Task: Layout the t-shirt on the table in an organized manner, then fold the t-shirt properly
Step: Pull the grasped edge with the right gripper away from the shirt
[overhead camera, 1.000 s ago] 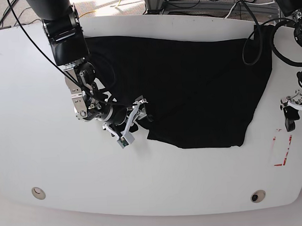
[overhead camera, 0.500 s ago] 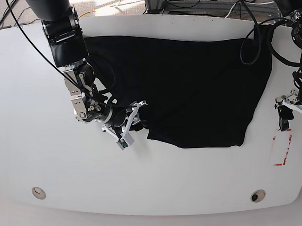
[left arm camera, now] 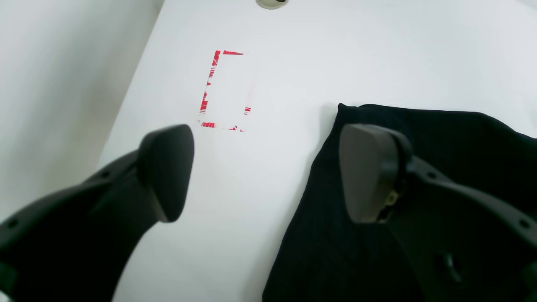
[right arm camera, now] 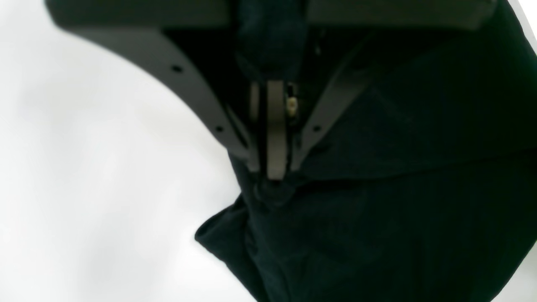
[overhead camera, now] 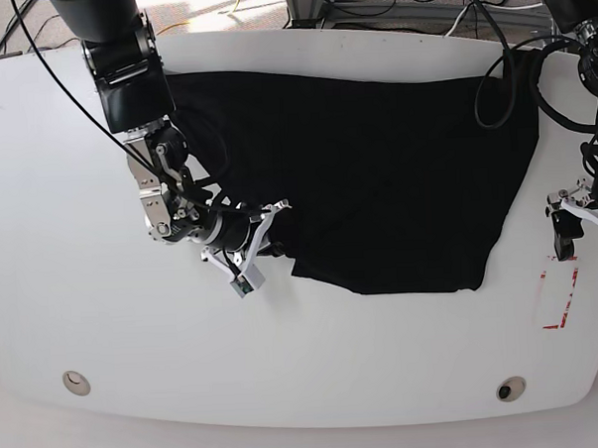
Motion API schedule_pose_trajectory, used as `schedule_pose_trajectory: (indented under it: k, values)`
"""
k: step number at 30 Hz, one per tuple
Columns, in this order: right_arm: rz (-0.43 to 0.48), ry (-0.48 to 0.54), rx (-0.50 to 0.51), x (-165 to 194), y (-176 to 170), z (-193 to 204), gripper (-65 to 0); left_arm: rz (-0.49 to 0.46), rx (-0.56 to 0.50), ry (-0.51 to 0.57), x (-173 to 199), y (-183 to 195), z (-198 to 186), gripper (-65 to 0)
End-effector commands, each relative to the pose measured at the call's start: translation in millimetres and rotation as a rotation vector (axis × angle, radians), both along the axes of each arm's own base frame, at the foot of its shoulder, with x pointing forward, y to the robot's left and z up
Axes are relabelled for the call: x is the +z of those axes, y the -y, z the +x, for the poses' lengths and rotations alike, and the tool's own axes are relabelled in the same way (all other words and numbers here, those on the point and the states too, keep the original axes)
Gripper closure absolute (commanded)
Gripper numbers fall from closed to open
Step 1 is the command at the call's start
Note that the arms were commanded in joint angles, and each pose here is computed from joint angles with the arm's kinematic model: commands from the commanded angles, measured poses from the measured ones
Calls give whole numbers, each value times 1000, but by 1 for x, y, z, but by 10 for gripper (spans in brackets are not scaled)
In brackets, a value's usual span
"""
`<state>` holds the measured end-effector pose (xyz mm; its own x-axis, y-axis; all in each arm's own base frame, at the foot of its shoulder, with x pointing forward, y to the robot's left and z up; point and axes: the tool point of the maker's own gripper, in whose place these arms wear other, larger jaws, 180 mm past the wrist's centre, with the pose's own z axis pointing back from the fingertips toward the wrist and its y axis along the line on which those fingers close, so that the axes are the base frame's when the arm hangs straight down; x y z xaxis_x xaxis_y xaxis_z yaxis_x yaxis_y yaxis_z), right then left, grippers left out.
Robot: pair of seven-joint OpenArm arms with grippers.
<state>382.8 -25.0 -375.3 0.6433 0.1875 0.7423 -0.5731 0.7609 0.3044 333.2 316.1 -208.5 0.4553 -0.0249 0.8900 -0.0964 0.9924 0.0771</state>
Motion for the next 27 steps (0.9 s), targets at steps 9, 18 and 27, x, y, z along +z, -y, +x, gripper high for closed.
schedule_pose_trajectory:
  k: [9, 18, 27]
  values:
    - [7, 142, 49, 70, -6, -5, 0, -11, 2, 56, 11, 3, 5, -514]
    - [-22, 147, 116, 83, -10, -67, -2, -37, 3, 58, 7, 8, 5, -514]
    - [138, -23, 205, 69, -19, -163, -2, -47, 13, 41, 1, 5, 5, -514]
